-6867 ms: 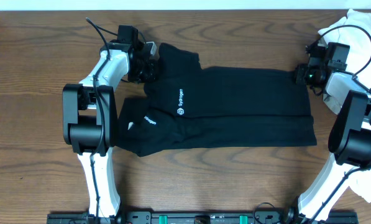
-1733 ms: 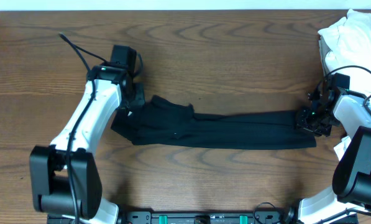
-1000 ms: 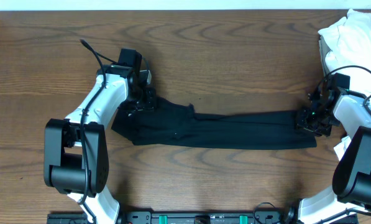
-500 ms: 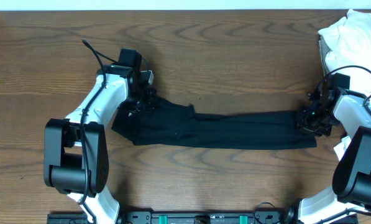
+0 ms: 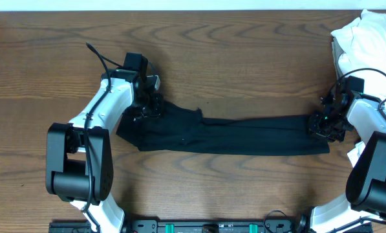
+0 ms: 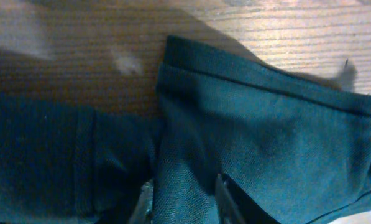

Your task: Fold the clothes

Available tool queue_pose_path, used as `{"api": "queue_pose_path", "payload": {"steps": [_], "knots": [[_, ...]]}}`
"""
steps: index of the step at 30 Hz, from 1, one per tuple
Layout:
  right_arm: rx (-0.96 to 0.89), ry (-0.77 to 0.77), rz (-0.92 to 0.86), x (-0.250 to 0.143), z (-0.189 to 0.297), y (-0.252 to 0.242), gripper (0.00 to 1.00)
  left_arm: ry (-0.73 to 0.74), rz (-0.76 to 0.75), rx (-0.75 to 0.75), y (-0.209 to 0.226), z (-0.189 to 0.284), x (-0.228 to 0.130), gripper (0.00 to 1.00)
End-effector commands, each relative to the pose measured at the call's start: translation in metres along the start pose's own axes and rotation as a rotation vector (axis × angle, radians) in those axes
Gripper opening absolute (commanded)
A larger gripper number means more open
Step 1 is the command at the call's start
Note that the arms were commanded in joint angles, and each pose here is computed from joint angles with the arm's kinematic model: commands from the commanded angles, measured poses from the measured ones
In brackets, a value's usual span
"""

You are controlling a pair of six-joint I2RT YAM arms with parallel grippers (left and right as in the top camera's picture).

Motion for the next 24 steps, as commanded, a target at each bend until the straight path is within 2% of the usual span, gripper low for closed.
{"api": "queue_pose_path", "payload": {"steps": [1,3,6,12,19,24], "knots": [[-0.053,0.001,-0.027,-0.001,-0.003,-0.011,0.28,0.021,-0.005,-0.013,0.001,-0.008,-0.004,0.22],[-0.053,0.002,-0.027,-0.001,-0.003,-0.011,0.28,0.017,-0.007,-0.014,0.0,-0.008,-0.003,0.14],[-0.053,0.002,-0.027,-0.001,-0.003,-0.011,0.29,0.009,-0.014,-0.016,0.0,-0.008,-0.002,0.06],[-0.036,-0.013,-0.032,0.003,-0.003,-0.009,0.25,-0.064,-0.062,-0.134,-0.021,0.011,0.018,0.06],[0.056,-0.117,-0.019,0.037,0.036,0.011,0.36,-0.247,-0.128,-0.142,-0.037,0.065,0.053,0.06],[0.065,-0.163,-0.003,0.055,0.072,0.018,0.38,-0.275,-0.138,-0.142,-0.039,0.072,0.057,0.1]]}}
Point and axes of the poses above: each gripper's point midway between its finger pads, its own z axis back along the fingers, its own y axis along the line the jaws close on, x = y × z, the point moved 4 cm from there along z, back along the fingers, and after that the axes turned 7 degrees about -z, right-handed, at the moved point
